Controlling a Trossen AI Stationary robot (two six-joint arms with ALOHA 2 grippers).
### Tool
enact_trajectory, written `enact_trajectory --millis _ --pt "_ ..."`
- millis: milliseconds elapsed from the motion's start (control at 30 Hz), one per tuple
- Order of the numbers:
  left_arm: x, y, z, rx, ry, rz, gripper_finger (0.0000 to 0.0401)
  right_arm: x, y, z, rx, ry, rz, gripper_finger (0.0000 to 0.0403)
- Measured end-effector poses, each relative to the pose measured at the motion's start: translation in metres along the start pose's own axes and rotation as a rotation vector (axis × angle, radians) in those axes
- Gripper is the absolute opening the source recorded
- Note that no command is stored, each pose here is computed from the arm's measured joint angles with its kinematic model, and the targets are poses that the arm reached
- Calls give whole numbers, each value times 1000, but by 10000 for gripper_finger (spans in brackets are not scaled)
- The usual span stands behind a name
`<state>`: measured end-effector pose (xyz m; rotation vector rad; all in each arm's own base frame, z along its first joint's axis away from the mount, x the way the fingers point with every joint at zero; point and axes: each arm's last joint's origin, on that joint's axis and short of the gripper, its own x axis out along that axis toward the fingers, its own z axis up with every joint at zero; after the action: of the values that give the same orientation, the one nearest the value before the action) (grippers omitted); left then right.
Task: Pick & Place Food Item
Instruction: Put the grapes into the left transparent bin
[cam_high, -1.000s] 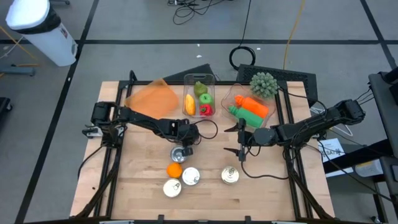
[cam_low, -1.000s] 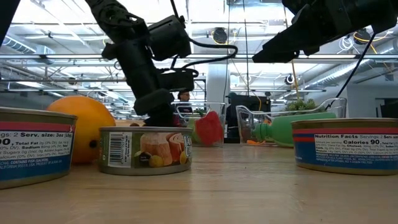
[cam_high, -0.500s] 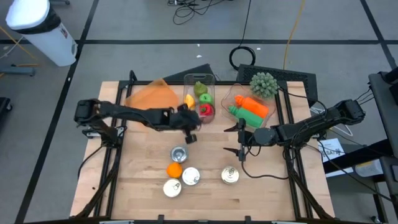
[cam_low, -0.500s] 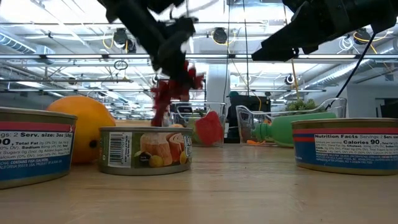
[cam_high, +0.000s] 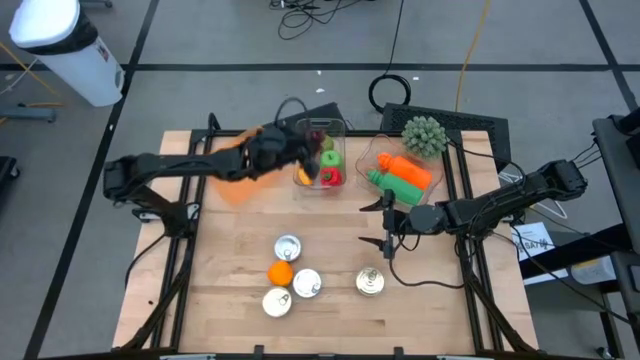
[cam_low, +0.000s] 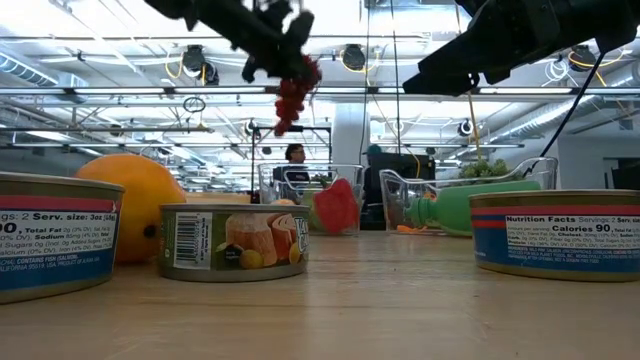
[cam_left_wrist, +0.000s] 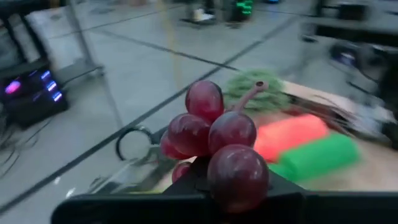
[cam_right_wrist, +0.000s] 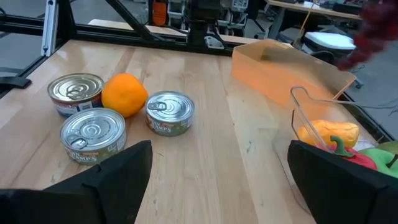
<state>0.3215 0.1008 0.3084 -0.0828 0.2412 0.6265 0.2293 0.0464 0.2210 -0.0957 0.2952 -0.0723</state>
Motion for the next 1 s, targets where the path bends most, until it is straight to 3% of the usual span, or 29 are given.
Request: enact_trajectory --millis 200,533,800,1000 --pt "37 40 -12 -143 -21 107 21 0 0 0 1 0 0 357" --pt "92 67 -59 -193 -7 194 13 0 0 0 1 0 0 357" --pt "102 73 -75 -188 28 273 31 0 0 0 1 1 0 357" --pt "102 74 -74 -116 33 287 30 0 0 0 0 1 0 357"
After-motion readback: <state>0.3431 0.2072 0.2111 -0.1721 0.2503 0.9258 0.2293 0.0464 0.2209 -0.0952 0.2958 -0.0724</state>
